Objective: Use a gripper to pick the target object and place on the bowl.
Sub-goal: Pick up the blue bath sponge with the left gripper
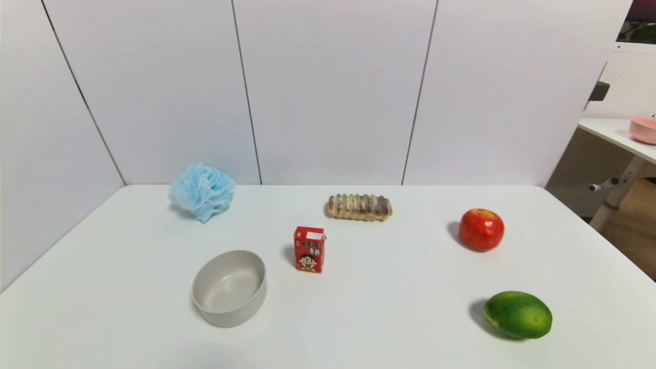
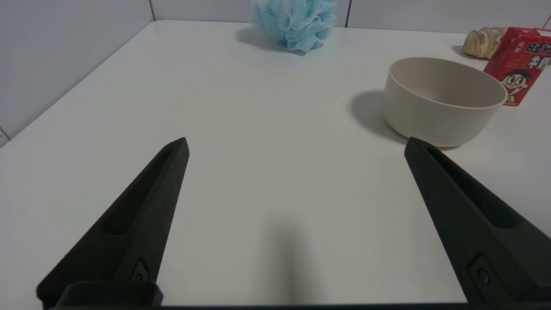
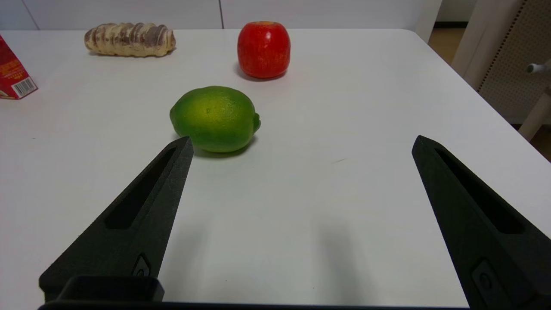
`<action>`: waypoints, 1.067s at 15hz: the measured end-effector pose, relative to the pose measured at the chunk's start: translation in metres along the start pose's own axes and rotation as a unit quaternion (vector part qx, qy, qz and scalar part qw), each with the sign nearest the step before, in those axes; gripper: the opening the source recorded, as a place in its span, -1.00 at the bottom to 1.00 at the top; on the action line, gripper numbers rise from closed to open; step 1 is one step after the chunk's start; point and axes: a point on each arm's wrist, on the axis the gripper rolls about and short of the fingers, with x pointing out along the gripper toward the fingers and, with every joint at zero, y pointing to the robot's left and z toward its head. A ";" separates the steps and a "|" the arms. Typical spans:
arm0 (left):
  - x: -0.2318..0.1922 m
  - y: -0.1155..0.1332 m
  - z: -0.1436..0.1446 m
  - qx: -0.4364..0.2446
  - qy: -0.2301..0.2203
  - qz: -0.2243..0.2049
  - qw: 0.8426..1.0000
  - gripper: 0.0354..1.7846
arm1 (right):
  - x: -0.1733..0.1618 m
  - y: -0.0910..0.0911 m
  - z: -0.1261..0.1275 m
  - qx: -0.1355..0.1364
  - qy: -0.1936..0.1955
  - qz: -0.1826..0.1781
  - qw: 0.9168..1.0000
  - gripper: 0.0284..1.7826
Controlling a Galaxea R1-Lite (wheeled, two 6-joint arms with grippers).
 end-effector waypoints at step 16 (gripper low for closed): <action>0.010 -0.001 0.088 0.041 0.101 -0.024 0.994 0.98 | 0.000 0.000 0.000 0.000 0.000 0.000 1.000 0.97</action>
